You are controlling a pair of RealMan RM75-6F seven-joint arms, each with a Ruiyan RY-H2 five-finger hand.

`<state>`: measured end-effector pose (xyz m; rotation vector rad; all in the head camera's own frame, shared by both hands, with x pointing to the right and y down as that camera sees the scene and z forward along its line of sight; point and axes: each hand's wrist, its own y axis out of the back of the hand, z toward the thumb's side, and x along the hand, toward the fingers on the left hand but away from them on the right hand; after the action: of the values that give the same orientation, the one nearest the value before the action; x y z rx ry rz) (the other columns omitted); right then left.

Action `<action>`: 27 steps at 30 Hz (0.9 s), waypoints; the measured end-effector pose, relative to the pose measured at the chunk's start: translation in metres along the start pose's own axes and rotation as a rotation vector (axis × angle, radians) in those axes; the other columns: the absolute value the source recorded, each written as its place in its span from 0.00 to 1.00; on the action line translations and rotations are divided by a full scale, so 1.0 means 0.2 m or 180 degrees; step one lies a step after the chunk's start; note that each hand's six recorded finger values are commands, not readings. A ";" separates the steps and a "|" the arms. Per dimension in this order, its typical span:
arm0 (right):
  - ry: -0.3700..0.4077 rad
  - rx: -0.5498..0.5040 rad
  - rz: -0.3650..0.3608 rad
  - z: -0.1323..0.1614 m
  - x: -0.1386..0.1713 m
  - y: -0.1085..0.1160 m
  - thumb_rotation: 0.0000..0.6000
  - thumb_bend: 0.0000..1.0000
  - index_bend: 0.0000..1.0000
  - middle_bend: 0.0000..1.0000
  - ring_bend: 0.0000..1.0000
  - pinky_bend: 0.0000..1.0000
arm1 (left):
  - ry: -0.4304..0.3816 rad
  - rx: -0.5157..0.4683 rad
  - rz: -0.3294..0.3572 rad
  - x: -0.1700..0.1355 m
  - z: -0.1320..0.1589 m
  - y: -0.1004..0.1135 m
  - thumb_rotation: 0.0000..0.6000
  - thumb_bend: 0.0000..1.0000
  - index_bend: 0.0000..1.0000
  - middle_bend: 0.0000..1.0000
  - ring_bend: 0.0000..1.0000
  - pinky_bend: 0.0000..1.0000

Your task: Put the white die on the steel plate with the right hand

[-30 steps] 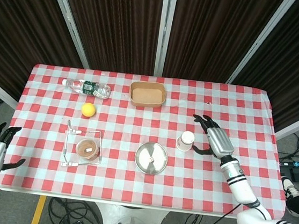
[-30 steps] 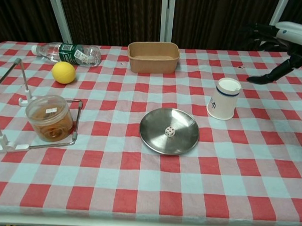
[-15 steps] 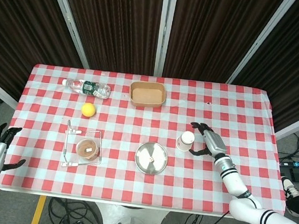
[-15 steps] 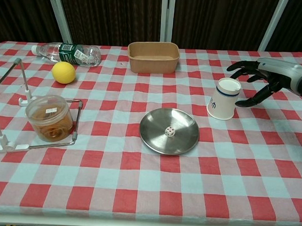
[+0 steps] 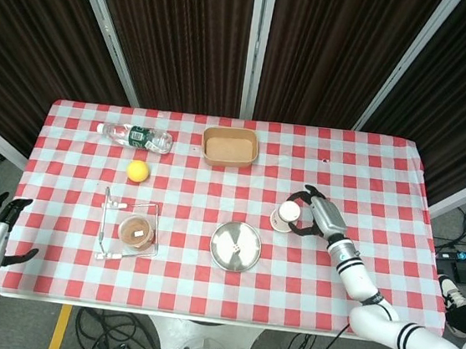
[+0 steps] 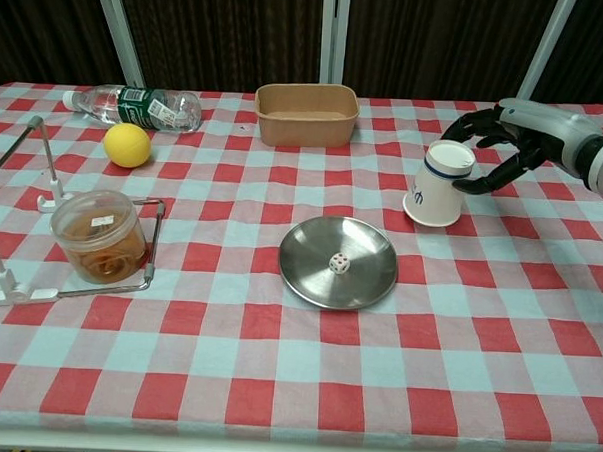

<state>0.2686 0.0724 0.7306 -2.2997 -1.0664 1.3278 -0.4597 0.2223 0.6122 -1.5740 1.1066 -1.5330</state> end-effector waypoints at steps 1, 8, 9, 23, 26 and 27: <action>0.0099 -0.0015 -0.0013 0.04 0.02 0.00 1.00 0.31 0.54 0.28 0.04 0.09 | 0.0000 0.0003 -0.0002 0.00 0.00 0.00 1.00 0.07 0.16 0.16 0.02 0.02; 0.0748 -0.0018 0.0150 0.31 0.11 -0.05 1.00 0.30 0.55 0.30 0.06 0.09 | -0.0004 -0.0002 0.0005 -0.01 0.00 0.00 1.00 0.07 0.16 0.16 0.02 0.02; 0.0795 0.0007 0.0201 0.34 0.11 -0.07 1.00 0.31 0.55 0.30 0.06 0.09 | 0.0001 -0.0004 0.0002 -0.01 0.00 0.00 1.00 0.07 0.16 0.16 0.02 0.02; 0.0885 0.0510 0.0658 0.43 0.03 -0.42 1.00 0.30 0.55 0.29 0.06 0.09 | 0.0049 -0.0050 -0.0041 -0.03 -0.03 -0.03 1.00 0.07 0.16 0.16 0.02 0.02; 0.0850 0.0567 0.0660 0.42 0.01 -0.43 1.00 0.31 0.55 0.29 0.06 0.09 | 0.0048 -0.0056 -0.0036 -0.03 -0.03 -0.03 1.00 0.07 0.16 0.16 0.02 0.02; 0.0833 0.0583 0.0650 0.41 0.01 -0.43 1.00 0.31 0.55 0.29 0.06 0.09 | 0.0047 -0.0058 -0.0036 -0.03 -0.03 -0.03 1.00 0.07 0.16 0.16 0.02 0.02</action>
<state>0.1612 0.1227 0.7336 -2.4069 -0.6159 1.0991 -0.4642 0.2303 0.6164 -1.5859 1.1247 -1.5483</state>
